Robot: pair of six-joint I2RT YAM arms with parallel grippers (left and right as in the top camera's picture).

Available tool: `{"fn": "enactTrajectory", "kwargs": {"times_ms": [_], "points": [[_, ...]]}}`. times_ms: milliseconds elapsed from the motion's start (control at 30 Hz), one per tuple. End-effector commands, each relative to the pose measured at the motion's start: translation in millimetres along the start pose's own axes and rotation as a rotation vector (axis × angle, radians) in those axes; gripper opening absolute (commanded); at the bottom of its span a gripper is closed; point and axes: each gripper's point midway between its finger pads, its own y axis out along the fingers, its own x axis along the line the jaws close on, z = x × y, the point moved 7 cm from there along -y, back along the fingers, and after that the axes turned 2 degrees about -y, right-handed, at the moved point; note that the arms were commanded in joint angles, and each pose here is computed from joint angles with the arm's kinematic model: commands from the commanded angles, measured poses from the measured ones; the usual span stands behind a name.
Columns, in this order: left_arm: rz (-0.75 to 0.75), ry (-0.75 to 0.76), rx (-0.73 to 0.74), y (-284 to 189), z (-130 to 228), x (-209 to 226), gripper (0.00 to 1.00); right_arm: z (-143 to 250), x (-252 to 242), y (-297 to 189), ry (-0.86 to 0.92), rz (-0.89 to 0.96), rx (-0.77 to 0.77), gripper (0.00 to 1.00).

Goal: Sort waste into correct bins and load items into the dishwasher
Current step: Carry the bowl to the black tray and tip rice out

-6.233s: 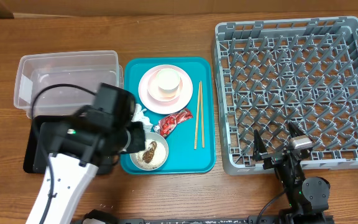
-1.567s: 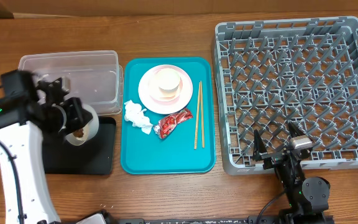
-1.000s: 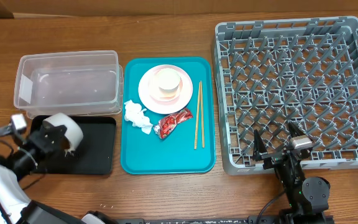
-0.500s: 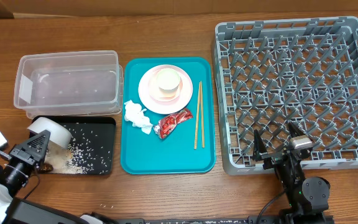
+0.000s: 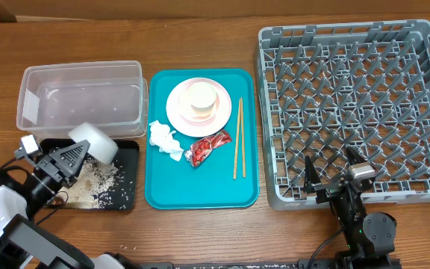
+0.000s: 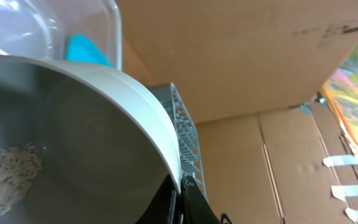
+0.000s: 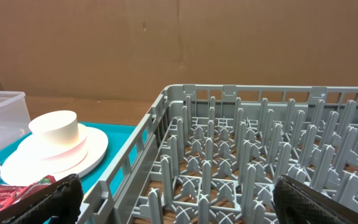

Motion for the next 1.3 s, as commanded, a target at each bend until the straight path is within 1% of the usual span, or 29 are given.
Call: {"fn": "enactTrajectory", "kwargs": {"times_ms": [0, 200, 633, 733, 867, 967, 1167, 1267], "points": [[0.064, 0.010, -0.017, 0.0, -1.1, -4.7, 0.04, 1.7, 0.6, 0.0, 0.002, -0.003, -0.006, 1.00], [0.083, -0.040, -0.020, -0.2, 1.9, -7.6, 0.04, 1.7, 0.6, 0.0, 0.002, -0.003, -0.006, 1.00], [0.081, -0.039, -0.020, -0.1, 2.1, -7.5, 0.04, 1.7, 0.6, 0.0, 0.002, -0.003, -0.006, 1.00], [0.057, -0.044, -0.012, 0.0, 3.2, -5.1, 0.04, 1.7, 0.6, 0.0, 0.002, -0.003, -0.006, 1.00], [0.040, -0.130, -0.002, 0.1, 10.2, -5.9, 0.04, 1.7, 0.6, 0.0, 0.002, -0.003, -0.006, 1.00], [0.043, -0.198, 0.002, -0.1, 16.9, -11.5, 0.04, 1.7, 0.6, 0.0, 0.002, -0.003, -0.006, 1.00], [0.037, -0.175, 0.007, -1.3, 26.2, -29.9, 0.04, 1.7, 0.6, 0.0, 0.002, -0.003, -0.006, 1.00], [-0.016, -0.153, 0.032, -2.5, 30.7, -42.6, 0.04, 1.7, 0.6, 0.0, 0.002, -0.003, -0.006, 1.00]]}}
